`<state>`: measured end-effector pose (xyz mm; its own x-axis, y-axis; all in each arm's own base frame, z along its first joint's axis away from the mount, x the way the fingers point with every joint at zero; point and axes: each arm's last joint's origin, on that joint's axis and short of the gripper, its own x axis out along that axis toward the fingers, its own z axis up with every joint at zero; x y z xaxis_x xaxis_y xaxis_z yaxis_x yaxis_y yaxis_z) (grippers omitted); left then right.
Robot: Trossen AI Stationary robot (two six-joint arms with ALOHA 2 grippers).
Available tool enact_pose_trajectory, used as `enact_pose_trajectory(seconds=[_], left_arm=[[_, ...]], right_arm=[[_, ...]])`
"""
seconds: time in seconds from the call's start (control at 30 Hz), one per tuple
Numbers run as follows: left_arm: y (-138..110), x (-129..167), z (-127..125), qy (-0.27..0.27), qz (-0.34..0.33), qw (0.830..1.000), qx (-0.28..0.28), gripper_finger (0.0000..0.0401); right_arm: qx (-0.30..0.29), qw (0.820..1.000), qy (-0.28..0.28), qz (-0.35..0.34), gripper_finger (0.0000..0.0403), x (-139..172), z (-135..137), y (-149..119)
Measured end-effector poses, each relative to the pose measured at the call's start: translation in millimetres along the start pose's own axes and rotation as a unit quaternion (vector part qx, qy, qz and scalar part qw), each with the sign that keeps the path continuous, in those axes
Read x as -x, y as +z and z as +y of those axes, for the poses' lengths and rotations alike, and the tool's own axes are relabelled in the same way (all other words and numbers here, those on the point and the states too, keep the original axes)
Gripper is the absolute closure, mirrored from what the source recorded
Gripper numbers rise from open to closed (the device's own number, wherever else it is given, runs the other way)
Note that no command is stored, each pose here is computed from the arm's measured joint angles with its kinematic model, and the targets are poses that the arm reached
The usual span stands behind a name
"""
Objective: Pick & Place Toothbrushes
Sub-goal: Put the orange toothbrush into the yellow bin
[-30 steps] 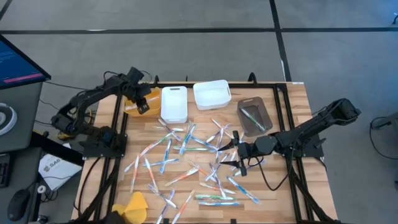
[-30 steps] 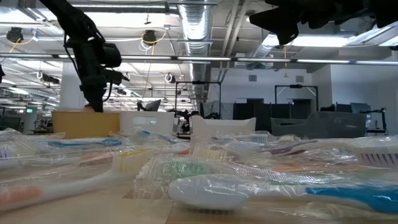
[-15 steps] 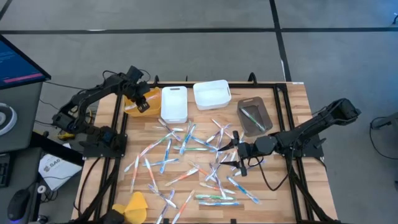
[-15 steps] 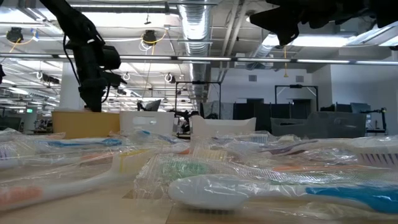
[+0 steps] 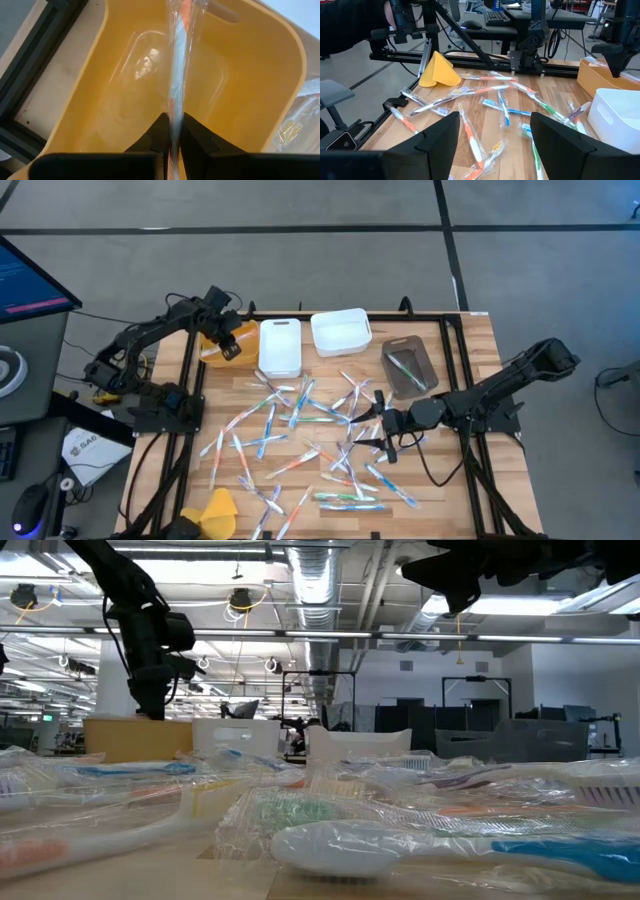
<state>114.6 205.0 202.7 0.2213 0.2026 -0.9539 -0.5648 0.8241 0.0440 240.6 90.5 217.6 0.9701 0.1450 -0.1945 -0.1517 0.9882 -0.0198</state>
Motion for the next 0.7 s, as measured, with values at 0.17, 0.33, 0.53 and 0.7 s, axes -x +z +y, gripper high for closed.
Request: enact_pose_trajectory(seconds=[0.17, 0.33, 0.53, 0.7], left_arm=[[0.5, 0.0, 0.8, 0.002, -0.004, 1.0, 0.0, 0.0368], [-0.9, 0.4, 3.9, 0.003, -0.005, 1.0, 0.008, 0.0361], [-1.4, 0.7, 5.8, -0.008, -0.013, 1.0, 0.013, 0.0359], [-4.6, -2.7, 4.6, -0.01, -0.008, 1.0, 0.013, 0.0358]], right_arm=[[0.0, 1.0, 0.0, 0.0, 0.0163, 0.0, 0.0, 0.0], [0.0, 1.0, 0.0, 0.0, 0.0163, 0.0, 0.0, 0.0], [0.0, 1.0, 0.0, 0.0, 0.0163, 0.0, 0.0, 0.0], [0.0, 1.0, 0.0, 0.0, 0.0163, 0.0, 0.0, 0.0]])
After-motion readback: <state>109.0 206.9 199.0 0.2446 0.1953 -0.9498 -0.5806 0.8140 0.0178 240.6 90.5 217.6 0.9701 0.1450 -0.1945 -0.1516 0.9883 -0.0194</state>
